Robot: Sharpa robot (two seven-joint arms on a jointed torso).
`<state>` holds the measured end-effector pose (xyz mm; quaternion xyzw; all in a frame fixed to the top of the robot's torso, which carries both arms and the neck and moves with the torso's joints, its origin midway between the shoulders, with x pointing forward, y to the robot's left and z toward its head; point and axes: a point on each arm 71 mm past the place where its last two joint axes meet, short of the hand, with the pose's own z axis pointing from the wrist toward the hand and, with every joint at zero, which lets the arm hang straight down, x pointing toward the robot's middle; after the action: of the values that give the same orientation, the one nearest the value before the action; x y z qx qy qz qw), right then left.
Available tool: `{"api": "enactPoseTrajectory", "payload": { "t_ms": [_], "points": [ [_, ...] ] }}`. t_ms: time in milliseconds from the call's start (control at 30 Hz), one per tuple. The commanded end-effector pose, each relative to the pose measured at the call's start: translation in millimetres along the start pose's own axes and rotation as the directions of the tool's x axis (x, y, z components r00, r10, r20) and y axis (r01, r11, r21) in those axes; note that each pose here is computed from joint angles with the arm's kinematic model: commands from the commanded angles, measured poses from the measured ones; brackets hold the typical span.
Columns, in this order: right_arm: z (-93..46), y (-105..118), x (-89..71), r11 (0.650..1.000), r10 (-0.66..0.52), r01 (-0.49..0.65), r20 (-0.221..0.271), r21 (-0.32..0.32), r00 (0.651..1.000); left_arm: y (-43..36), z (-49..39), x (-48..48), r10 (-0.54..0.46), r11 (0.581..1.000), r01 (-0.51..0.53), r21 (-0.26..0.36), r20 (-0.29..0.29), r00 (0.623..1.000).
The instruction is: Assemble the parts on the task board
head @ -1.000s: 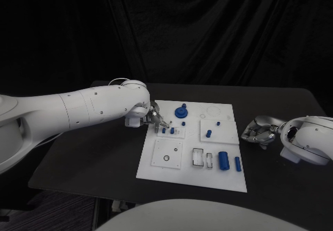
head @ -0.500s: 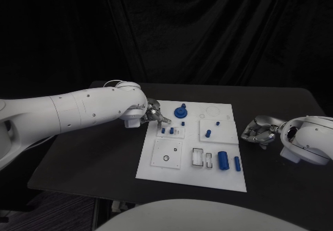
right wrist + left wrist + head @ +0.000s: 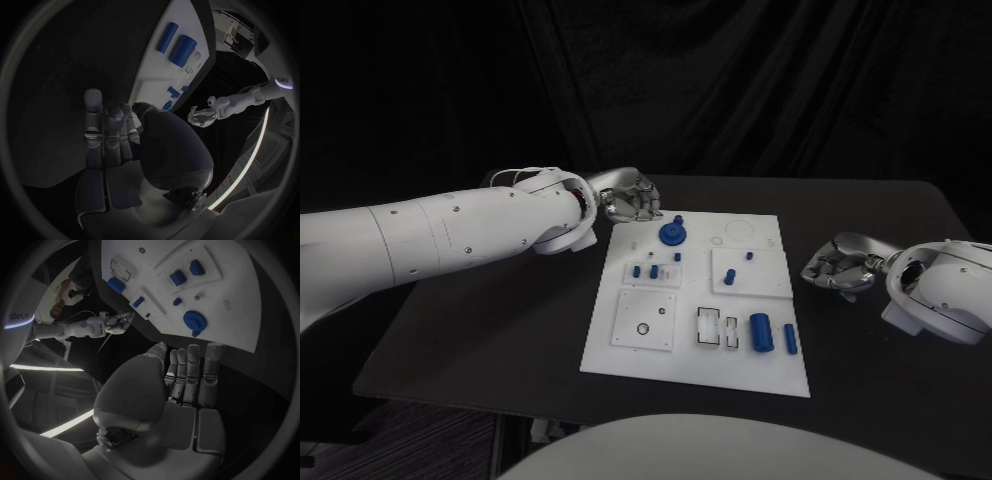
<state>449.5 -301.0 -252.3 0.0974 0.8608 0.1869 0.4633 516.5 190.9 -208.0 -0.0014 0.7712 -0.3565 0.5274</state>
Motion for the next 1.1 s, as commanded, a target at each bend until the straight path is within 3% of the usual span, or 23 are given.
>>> {"api": "enactPoseTrajectory", "payload": {
  "t_ms": [33, 200, 367, 533, 800, 1100],
  "points": [
    [-1.5, 5.7, -6.6, 0.997, 0.023, -0.015, 0.110, -0.075, 0.994, -18.2, 2.8, -3.2, 0.121, 0.963, -0.138, 0.232, 0.083, 0.989],
    [-3.7, 9.0, -10.7, 0.992, 0.039, -0.018, 0.170, -0.123, 0.985, -21.2, 11.1, 8.7, 0.241, 0.932, -0.243, 0.270, 0.042, 0.970],
    [-6.2, 10.9, -13.0, 0.988, 0.049, -0.017, 0.207, -0.154, 0.977, -16.7, 15.1, 29.6, 0.358, 0.896, -0.342, 0.283, -0.006, 0.934],
    [-10.1, 10.8, -15.2, 0.984, 0.059, -0.017, 0.238, -0.175, 0.969, -12.3, 19.8, 42.6, 0.413, 0.885, -0.385, 0.263, -0.060, 0.909],
    [-14.2, 8.0, -16.8, 0.984, 0.064, -0.019, 0.252, -0.179, 0.966, -10.9, 25.3, 53.0, 0.434, 0.881, -0.402, 0.251, -0.088, 0.897],
    [-14.9, 8.3, -15.1, 0.985, 0.063, -0.022, 0.235, -0.172, 0.970, -16.1, 31.6, 55.3, 0.451, 0.869, -0.423, 0.256, -0.061, 0.890]
  ]
}}
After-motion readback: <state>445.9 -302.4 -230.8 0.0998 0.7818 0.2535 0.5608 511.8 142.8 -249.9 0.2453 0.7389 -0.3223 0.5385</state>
